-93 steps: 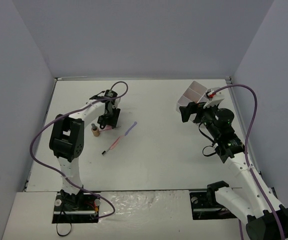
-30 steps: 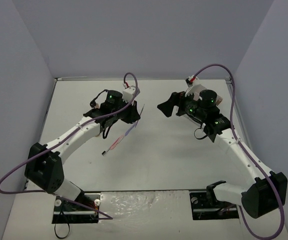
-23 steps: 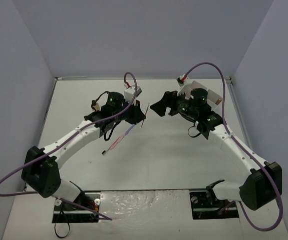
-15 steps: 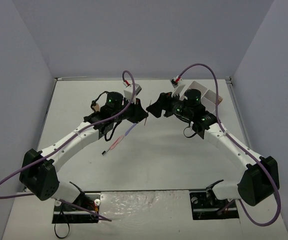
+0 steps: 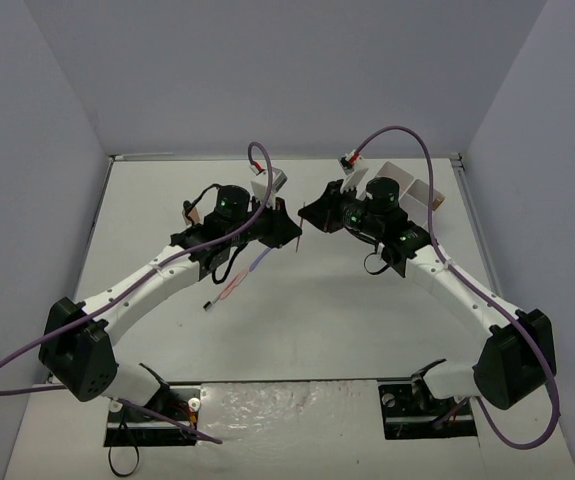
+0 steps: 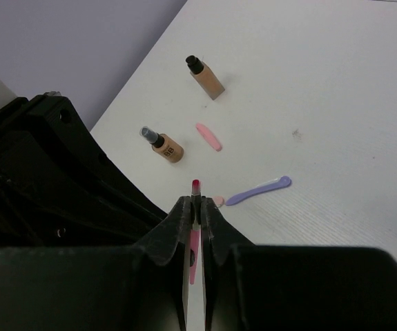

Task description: Organize the makeup

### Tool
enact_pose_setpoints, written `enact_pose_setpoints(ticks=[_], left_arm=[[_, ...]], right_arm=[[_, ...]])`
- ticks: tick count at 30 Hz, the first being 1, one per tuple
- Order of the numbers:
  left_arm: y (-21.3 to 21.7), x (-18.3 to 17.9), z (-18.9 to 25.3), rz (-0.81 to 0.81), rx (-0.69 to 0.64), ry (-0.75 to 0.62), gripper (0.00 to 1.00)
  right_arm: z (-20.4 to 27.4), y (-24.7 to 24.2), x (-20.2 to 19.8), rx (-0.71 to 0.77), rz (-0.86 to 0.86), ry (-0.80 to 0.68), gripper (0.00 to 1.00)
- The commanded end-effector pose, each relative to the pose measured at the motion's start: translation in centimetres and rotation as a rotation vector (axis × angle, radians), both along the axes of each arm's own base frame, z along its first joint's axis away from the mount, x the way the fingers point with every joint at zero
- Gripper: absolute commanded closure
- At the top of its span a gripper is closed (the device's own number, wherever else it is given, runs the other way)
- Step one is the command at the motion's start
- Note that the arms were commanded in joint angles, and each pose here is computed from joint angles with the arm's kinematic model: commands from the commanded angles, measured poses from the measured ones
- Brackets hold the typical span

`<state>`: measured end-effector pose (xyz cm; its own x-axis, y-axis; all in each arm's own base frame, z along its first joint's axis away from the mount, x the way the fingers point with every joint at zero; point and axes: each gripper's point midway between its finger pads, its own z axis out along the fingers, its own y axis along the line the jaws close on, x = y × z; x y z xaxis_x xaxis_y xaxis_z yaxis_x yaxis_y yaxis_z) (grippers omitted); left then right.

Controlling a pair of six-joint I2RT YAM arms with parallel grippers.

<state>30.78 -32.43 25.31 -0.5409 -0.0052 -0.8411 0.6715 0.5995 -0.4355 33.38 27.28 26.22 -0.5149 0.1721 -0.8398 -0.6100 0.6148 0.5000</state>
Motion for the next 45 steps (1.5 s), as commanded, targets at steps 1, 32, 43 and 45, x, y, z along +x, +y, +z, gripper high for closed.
enact_pose_setpoints(ticks=[1, 32, 43, 45], left_arm=[[-0.4, -0.2, 4.7, -0.006, -0.102, -0.108, 1.0], [26.0, -5.0, -3.3, 0.906, 0.299, 0.171, 0.03], [26.4, -6.6, -6.0, 0.936, 0.297, 0.268, 0.03], [26.4, -6.6, -5.9, 0.94, 0.292, 0.266, 0.03]], right_arm=[[2.8, 0.5, 0.6, 0.029, 0.003, -0.116, 1.0], [2.1, -22.0, 18.2, -0.373, -0.664, -0.59, 1.0], [-0.9, -24.1, 21.5, -0.418, -0.686, -0.583, 0.99], [-1.7, -23.9, 21.6, -0.434, -0.662, -0.568, 0.92]])
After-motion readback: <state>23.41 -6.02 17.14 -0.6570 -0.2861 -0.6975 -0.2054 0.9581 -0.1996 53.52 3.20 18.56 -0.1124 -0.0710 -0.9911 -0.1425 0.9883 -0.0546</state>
